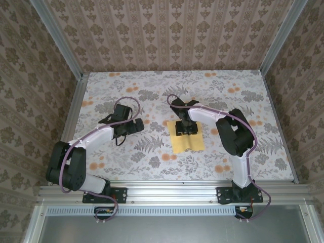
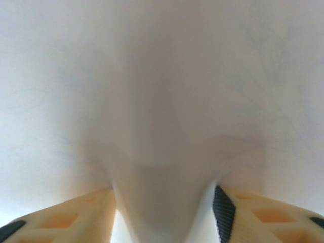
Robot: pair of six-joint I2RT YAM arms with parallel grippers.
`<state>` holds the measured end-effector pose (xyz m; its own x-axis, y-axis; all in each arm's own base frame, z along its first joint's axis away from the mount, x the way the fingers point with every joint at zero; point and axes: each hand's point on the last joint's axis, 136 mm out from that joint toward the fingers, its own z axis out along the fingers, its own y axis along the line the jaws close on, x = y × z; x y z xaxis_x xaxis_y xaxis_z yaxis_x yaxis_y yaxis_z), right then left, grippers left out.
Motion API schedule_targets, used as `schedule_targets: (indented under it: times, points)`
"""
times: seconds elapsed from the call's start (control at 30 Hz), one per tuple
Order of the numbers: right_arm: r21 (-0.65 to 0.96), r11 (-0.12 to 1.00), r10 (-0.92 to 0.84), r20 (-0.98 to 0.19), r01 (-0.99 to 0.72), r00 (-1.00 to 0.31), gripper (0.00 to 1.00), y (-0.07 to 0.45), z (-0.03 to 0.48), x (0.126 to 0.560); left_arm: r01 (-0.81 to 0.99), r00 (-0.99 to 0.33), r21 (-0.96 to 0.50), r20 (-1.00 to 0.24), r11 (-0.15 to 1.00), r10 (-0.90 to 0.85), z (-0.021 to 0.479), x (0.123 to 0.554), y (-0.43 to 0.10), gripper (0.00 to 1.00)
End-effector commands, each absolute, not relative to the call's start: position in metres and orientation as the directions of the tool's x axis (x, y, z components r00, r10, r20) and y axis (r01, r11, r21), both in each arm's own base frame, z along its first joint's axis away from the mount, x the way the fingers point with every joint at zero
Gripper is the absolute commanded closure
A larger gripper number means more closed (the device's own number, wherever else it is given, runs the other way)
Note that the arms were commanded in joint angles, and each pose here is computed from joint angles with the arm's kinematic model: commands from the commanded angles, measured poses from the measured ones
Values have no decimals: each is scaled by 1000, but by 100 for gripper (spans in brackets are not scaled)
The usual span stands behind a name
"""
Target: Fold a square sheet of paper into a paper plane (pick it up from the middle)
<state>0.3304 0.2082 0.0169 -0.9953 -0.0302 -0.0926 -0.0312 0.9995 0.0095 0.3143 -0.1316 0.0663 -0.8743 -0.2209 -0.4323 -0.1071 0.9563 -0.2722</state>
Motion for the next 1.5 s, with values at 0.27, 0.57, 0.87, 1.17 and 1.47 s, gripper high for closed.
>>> schedule_targets:
  times: [0.27, 0.57, 0.87, 1.17, 1.47]
  points:
    - [460, 882, -1, -214, -101, -977, 69, 272, 98, 333, -112, -864, -425, -405, 898, -299, 80, 303, -150, 0]
    - [753, 657, 127, -165, -42, -978, 69, 282, 120, 345, -63, -866, -621, -356, 782, -352, 87, 302, -187, 11]
    - [731, 678, 149, -31, 79, -988, 69, 251, 43, 336, 17, -896, -691, -331, 723, -296, 87, 301, -243, 31]
    - [706, 699, 166, 0, 118, -986, 69, 232, 18, 331, 76, -931, -702, -304, 708, -202, 73, 301, -301, 51]
    - [680, 715, 200, 19, 159, -980, 71, 224, 7, 331, 101, -947, -700, -285, 707, -147, 60, 302, -332, 66]
